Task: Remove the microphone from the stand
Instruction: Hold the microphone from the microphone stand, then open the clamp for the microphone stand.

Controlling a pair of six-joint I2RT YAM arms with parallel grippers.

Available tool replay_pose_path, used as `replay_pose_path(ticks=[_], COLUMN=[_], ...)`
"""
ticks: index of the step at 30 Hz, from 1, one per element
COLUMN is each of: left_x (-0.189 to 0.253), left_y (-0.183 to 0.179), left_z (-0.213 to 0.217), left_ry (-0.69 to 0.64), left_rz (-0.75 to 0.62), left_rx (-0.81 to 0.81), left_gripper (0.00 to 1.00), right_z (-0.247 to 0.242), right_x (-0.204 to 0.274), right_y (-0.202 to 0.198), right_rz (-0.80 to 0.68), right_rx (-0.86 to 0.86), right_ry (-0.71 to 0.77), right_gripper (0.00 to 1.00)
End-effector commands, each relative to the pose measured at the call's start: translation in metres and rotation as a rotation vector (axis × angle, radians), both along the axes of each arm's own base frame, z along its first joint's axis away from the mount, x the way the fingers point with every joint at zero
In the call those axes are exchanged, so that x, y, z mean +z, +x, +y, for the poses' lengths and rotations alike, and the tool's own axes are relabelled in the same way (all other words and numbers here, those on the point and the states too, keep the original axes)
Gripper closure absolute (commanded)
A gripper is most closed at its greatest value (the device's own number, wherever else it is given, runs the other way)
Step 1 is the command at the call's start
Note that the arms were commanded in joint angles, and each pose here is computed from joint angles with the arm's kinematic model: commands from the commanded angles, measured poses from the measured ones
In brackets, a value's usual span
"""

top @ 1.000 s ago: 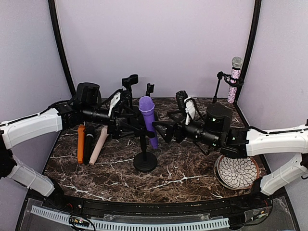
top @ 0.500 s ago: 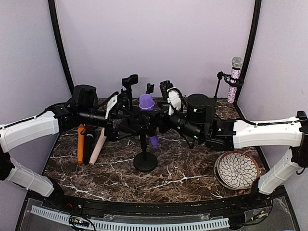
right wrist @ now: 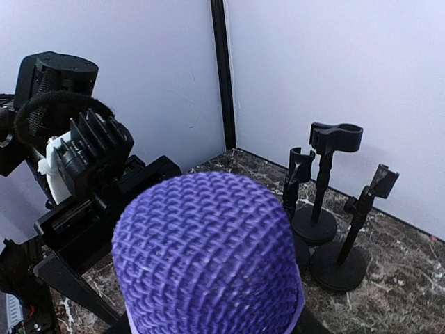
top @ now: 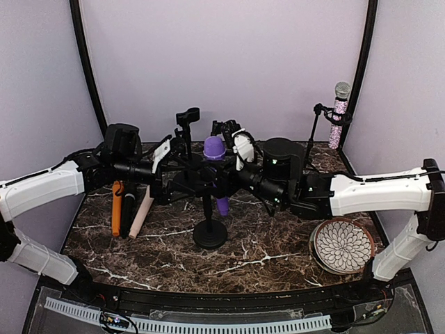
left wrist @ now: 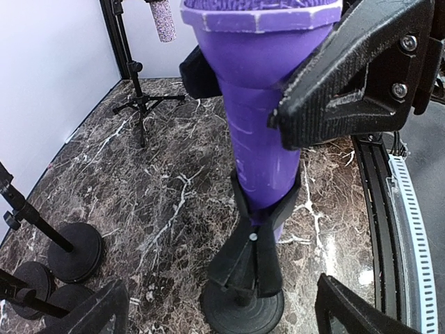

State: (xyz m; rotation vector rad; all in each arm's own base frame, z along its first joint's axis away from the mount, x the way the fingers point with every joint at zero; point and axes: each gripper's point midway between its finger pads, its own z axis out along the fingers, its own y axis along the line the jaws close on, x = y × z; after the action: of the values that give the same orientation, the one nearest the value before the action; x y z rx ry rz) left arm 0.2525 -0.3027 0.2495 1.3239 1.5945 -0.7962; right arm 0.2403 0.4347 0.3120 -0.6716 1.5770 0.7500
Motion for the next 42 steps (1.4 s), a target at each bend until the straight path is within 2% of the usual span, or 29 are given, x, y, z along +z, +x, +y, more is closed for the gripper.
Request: replay_pose_path(ticks=[1,8,12,18,23,31,33,35,39,42], left_x=[-0.006,-0.017,-0.02,-0.027,-0.038,-0.035,-0.035,-0.035,-0.027,-0.023], left_y=[-0.003,-0.015,-0.024,-0.026,-0.022,-0.015,-0.017,-0.018,-0.02,-0.021], left_z=[0.004,-0.005,-0.011,-0.016,-0.017,-0.017,-0.018,-0.019,-0.02,-0.02], left_ry=[0.026,0.053,0.055,0.068,0.103,0.082,0.078,0.073,0.044,0.024], left_rz=[-0.015,0.014,0.017,0.029,0.018,-0.023,-0.021,-0.023,-0.039,-0.054], left_rx=[-0.009,-0.067,-0.103,-0.106,-0.082,-0.041,-0.049,-0.055,-0.059,-0.058], left_gripper=[0.05,0.05,0.05,0.05,0.11,0.37,0.4,0.39,0.32,0.36], right_z=[-0.004,-0.003,0.001,0.006,0.005,0.004,0.002,0.002,0.004,0.005], right_x=[0.018,0.021,0.021,0.016,0.016,0.015,0.015,0.015,0.013,0.013], right_y=[-0.01,-0.029,-0.037,-0.036,-0.034,-0.033,-0.033,-0.033,-0.034,-0.033], right_rz=[-0.064,-0.174,-0.21,-0.193,-0.188,-0.182,-0.181,-0.178,-0.171,-0.168], right_rx=[0.032,0.147,0.2,0.216,0.202,0.192,0.19,0.191,0.195,0.195], right_ry=[0.054,0.011,-0.017,-0.023,-0.011,-0.004,0.005,0.007,0.01,0.012], right_gripper=[0.63,0.82,0.88,0.89,0.89,0.9,0.9,0.9,0.91,0.92])
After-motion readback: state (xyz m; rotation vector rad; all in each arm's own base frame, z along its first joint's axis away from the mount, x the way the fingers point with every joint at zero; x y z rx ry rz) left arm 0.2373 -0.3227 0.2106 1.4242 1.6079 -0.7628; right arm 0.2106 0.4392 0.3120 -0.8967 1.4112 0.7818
